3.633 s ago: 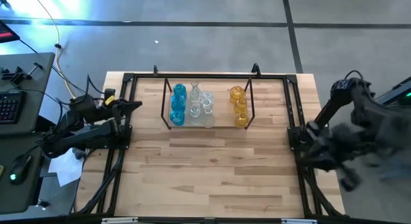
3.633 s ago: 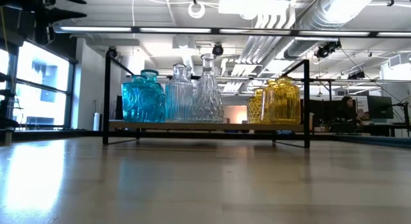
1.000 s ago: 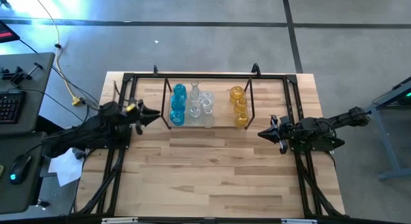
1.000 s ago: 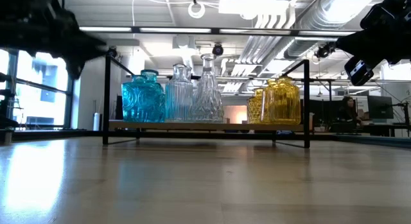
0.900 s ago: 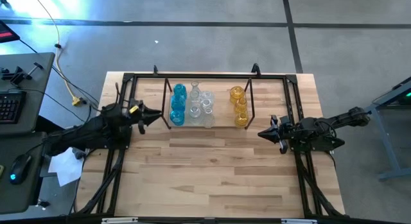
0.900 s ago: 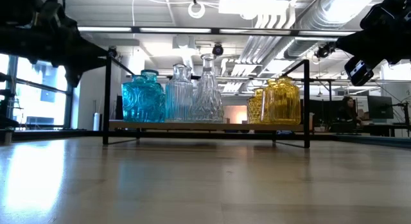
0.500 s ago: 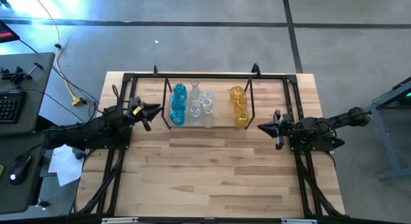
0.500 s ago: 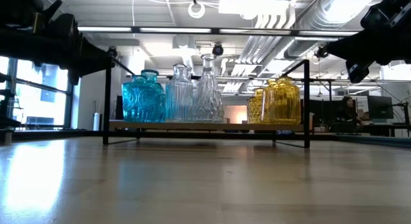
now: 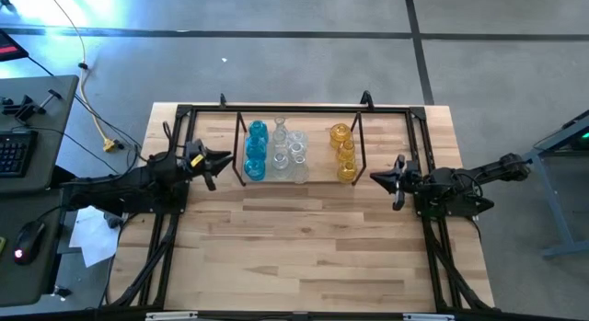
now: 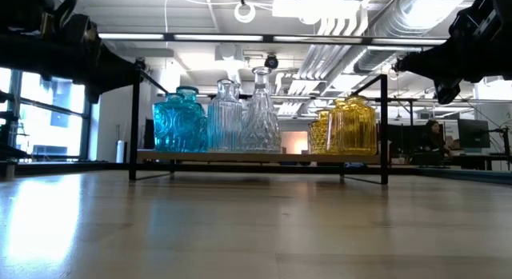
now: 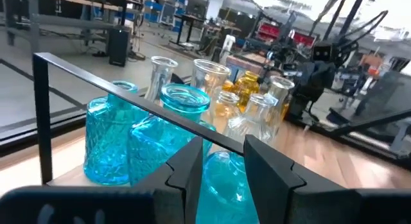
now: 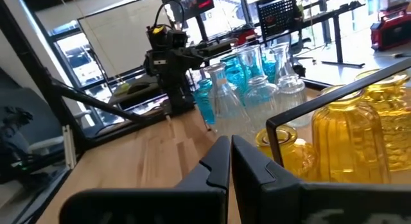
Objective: Sort vases onto shelf
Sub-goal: Return to Home Position
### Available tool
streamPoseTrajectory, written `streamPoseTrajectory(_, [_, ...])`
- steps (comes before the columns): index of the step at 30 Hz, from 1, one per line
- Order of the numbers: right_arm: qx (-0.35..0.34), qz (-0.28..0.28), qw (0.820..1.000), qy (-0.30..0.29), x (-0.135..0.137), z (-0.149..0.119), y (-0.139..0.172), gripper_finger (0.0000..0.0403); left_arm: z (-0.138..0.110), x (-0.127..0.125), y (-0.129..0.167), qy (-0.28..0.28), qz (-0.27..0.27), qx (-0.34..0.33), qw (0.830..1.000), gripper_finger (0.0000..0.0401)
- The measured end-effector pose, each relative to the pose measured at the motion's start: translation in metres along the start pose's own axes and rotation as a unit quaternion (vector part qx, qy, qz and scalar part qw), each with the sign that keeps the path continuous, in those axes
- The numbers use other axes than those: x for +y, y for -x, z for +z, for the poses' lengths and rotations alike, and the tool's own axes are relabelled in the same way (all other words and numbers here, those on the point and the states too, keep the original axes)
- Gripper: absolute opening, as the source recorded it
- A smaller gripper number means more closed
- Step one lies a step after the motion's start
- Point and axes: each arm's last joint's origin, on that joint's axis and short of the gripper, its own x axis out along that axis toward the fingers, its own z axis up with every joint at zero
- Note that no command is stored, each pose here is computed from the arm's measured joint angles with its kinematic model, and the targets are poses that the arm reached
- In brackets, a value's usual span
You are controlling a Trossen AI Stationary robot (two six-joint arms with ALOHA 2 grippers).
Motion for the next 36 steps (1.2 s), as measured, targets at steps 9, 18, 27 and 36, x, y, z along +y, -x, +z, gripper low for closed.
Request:
streamPoseTrajectory(9, [0.002,0.005,1.0,-0.001,0.0,0.0,0.0,0.0,-0.003,0.009,0.009,0.003,0.137,0.083,0.987,0.0101])
streamPoseTrajectory(18, [0.002,0.005,1.0,-0.001,0.0,0.0,0.0,0.0,-0.003,0.011,0.01,-0.014,0.17,0.082,0.982,0.0101])
streamPoseTrajectory(27, [0.002,0.005,1.0,0.0,0.0,0.0,0.0,0.0,-0.002,0.01,0.01,-0.018,0.159,0.084,0.984,0.0101])
streamPoseTrajectory(36, [0.002,0.005,1.0,0.0,0.0,0.0,0.0,0.0,-0.002,0.009,0.009,0.009,0.142,0.086,0.986,0.0101])
